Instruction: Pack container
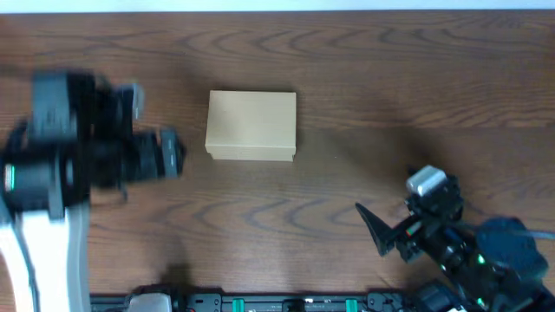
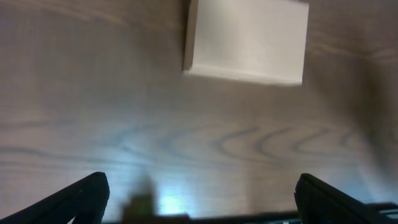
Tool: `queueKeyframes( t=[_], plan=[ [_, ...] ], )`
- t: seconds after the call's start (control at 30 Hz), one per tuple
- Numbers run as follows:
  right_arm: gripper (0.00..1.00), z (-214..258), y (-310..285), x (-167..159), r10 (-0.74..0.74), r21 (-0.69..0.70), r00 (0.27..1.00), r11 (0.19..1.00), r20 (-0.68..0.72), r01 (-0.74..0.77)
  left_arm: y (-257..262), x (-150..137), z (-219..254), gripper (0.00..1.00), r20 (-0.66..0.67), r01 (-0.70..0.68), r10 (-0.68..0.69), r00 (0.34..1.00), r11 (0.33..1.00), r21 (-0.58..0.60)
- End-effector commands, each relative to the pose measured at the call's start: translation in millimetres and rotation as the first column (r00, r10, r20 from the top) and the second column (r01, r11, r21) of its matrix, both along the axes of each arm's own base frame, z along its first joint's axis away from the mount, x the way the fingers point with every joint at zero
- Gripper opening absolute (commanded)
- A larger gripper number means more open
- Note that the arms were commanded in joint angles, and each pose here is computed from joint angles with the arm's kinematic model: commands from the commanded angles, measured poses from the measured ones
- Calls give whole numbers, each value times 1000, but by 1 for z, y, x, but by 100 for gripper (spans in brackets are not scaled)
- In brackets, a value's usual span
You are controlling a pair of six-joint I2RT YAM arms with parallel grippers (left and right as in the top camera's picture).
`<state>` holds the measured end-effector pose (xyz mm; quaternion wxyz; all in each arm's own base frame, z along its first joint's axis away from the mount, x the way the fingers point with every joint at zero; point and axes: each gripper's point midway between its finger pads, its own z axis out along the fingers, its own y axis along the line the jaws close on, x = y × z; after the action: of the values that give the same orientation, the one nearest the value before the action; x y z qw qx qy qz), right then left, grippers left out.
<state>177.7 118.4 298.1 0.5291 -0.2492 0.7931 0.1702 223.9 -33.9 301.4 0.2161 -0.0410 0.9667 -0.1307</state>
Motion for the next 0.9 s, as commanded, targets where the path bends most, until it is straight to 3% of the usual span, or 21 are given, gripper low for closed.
queueKeyframes(
  t=[0.0,0.23,0.53,0.7,0.87],
  plan=[
    [99,-6,-3,-3,0,-15,1000,1000,0,0,-1,-36,-2,96,67,-27,27,997,1000,-10],
    [99,-25,-7,-10,-1,-54,997,999,-71,-3,-3,-100,-10,95,250,-69,76,965,997,-36],
    [99,-56,-16,-27,-11,-125,979,992,-202,-15,12,-150,-21,95,445,-233,257,858,966,-109],
    [99,-67,-21,-35,-18,-153,967,988,-253,-22,26,-164,-23,95,500,-296,293,815,952,-76],
    [99,-74,-23,-40,-22,-168,960,985,-281,-27,36,-152,-9,95,582,-308,260,770,951,-17]
  ],
)
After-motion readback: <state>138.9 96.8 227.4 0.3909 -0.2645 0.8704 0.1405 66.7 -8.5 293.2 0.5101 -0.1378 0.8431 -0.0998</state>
